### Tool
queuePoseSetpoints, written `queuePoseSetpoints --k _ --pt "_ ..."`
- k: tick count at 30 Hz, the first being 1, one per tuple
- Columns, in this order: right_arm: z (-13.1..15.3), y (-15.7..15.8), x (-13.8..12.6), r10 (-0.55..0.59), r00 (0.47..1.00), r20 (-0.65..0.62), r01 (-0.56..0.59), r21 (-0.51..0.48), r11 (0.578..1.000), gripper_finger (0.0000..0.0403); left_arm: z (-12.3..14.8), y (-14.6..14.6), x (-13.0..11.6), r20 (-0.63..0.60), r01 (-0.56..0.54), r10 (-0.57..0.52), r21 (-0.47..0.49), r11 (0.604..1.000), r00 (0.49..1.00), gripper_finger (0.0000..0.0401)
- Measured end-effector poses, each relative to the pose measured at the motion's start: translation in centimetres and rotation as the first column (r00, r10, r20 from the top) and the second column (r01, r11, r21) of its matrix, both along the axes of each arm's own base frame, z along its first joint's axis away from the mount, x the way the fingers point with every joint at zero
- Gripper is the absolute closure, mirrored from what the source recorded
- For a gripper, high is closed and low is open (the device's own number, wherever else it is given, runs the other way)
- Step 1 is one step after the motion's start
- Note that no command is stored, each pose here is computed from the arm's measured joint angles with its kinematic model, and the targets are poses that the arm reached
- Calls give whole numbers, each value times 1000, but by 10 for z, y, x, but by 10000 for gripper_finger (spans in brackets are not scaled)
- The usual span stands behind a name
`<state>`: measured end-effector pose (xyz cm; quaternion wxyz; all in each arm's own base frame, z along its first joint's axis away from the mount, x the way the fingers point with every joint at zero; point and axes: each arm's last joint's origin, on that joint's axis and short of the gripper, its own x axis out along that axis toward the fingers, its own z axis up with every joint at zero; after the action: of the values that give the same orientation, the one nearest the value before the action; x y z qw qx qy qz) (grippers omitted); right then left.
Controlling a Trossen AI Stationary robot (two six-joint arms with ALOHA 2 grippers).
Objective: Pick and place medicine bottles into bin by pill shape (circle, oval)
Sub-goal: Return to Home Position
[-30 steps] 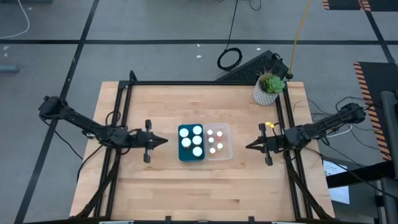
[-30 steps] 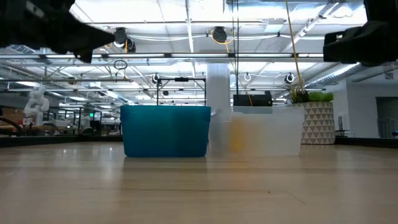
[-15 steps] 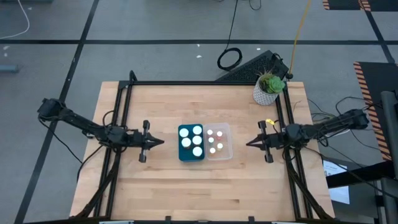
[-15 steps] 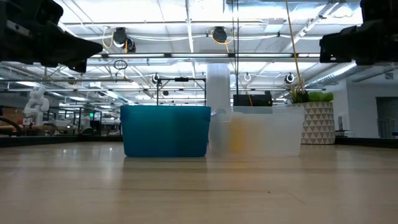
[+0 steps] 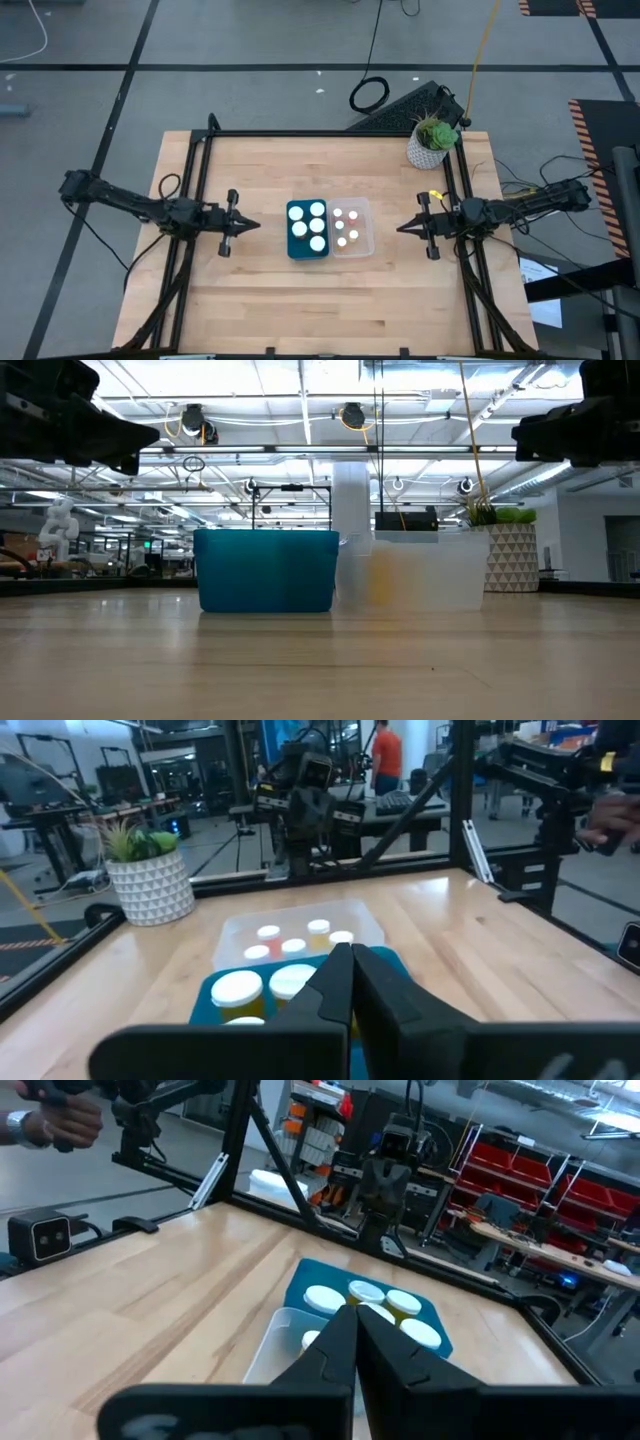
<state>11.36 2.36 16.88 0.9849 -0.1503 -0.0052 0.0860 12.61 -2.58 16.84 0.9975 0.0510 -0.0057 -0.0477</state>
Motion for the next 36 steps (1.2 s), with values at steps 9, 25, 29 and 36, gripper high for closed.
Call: queuePoseSetpoints --k 9,25,29,36 --pt "-2 0 0 -4 1000 -16 4 -4 1000 403 1 8 -10 2 -24 24 4 1000 1000 398" --pt "1 0 0 -4 1000 10 4 22 1000 403 1 19 -21 13 -65 64 7 998 998 398" --pt "3 0 -2 22 999 32 -23 24 999 403 0 20 -23 5 -74 74 -8 997 997 395" --pt "8 -1 -7 26 995 91 -26 -2 1000 403 1 20 -24 12 -73 73 -5 997 997 392"
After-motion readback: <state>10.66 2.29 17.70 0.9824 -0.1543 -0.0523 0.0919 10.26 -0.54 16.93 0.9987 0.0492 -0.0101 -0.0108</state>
